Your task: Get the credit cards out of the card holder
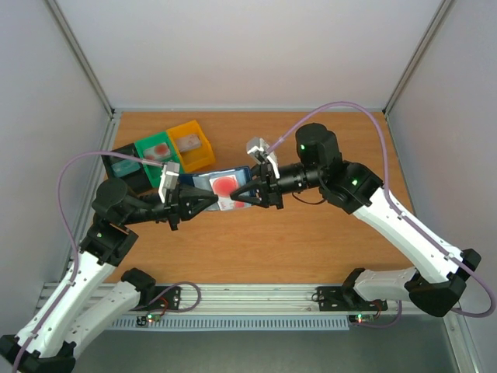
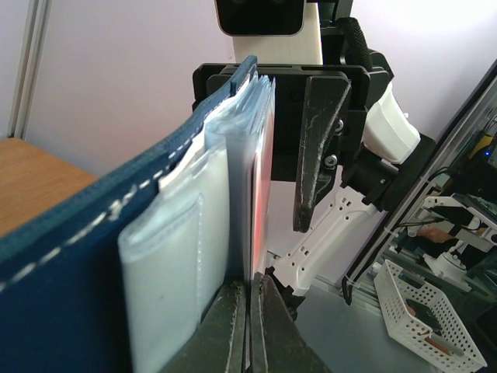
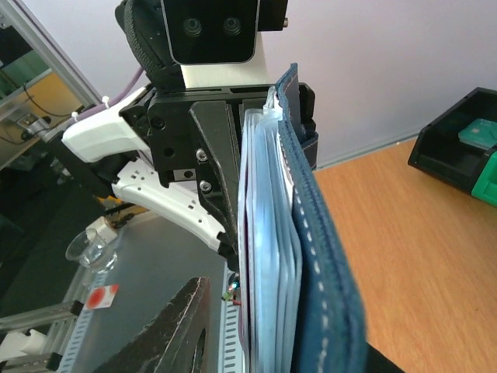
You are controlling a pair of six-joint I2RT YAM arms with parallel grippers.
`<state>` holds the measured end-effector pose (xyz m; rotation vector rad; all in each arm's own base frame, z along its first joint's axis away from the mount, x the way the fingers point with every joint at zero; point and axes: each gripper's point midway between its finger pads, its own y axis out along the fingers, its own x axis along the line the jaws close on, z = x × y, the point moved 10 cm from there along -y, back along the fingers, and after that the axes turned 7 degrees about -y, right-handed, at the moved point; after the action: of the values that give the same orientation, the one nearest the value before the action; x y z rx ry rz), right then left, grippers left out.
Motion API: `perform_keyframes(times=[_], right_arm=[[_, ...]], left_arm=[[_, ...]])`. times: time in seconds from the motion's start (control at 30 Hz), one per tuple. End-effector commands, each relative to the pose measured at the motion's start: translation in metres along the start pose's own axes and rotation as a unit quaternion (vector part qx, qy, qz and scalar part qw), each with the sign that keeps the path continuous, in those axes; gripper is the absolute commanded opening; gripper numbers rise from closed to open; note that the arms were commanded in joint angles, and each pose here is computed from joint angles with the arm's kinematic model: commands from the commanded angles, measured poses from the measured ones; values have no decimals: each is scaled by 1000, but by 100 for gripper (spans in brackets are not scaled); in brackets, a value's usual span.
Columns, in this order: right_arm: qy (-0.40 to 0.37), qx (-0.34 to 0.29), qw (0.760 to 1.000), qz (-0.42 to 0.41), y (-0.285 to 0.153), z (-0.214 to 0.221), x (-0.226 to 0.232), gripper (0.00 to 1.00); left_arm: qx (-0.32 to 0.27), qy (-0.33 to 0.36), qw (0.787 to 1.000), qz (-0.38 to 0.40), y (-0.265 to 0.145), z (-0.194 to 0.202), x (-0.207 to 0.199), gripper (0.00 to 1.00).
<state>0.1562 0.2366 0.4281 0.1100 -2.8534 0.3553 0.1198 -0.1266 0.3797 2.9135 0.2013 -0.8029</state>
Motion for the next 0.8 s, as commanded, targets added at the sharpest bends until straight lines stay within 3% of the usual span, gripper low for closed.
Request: perform_keyframes(times=[0.0,0.23,0.43,0.63,0.77], right_arm=[[-15,-4,1000,6,-13,-4,12,28],[-23,8,999,31,-21,0,18,27],[-28,12,999,33,-25,1,21,2],[-36,20,998,37,-30,1,25,1],[-36,30,998,33,-31,1,27,7]], left_arm=[[-10,22,1000,7,-2,-4,-7,0],[-1,21,1000,3,-4,-2,-8,0],[8,19,1000,13,-4,0,-9,0],[25,18,999,27,-6,-1,-14,0],[39,25,998,45,-7,-1,-20,0]])
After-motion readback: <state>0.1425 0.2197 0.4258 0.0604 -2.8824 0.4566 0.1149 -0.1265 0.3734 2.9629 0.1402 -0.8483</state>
